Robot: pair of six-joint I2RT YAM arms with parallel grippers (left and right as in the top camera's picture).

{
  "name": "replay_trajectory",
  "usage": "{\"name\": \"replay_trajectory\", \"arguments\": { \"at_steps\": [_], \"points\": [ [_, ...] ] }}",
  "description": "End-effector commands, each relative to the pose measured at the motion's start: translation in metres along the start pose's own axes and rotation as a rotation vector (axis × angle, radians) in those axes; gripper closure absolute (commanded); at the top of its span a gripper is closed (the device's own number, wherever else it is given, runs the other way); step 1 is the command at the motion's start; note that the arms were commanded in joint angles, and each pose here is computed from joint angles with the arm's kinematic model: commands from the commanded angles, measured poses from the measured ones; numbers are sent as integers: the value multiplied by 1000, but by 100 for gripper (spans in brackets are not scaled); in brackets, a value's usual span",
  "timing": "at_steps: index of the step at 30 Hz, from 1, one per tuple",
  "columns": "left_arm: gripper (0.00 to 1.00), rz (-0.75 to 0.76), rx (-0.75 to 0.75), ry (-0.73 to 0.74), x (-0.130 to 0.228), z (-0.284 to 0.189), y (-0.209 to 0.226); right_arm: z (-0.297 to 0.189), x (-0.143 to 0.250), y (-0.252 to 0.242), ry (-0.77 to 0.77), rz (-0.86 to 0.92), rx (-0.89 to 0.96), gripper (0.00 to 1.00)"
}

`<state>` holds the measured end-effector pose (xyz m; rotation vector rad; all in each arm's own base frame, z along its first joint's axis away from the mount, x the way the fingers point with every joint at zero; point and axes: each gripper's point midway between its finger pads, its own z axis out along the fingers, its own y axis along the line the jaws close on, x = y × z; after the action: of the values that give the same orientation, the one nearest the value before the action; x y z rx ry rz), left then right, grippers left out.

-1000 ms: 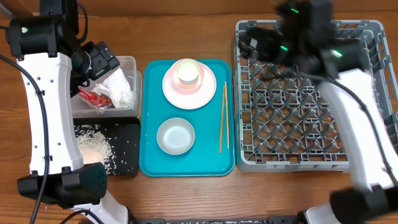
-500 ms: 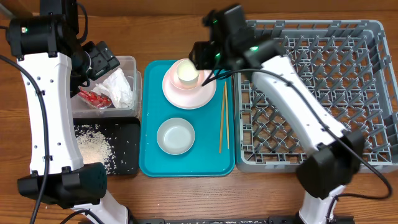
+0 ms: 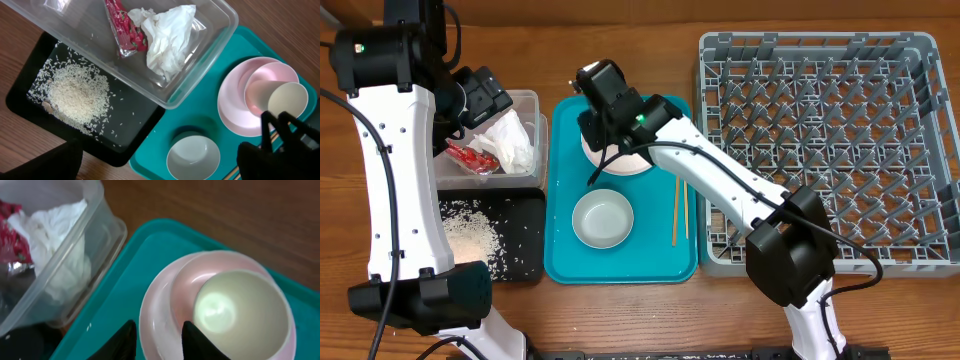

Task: Sort waste into correct bins and load items into the dishwasher
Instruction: 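Lower the right gripper and grasp the white cup rim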

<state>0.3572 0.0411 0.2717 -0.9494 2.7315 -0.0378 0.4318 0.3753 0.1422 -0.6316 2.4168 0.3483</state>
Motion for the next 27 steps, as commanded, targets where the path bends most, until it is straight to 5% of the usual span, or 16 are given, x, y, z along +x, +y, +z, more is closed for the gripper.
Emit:
{"name": "replay_trajectory", "arguments": {
  "at_steps": [1,5,9,12,17,27],
  "points": [
    [0,13,8,-6,1,-4,0,1,-17,-16,-58,-22,60,69],
    [0,13,8,-6,1,-4,0,2,-22,-25,-78,-11,79,69],
    [0,13,8,-6,1,-4,0,2,-18,-26,-62,-11,82,50],
    [0,13,8,-6,1,-4,0,2,-17,-28,-57,-11,89,46],
    [0,13,8,-6,1,-4,0,2,-12,-34,-35,-30,124,64],
    [0,13,8,-6,1,-4,0,19,8,-35,-10,-59,113,72]
  ]
}}
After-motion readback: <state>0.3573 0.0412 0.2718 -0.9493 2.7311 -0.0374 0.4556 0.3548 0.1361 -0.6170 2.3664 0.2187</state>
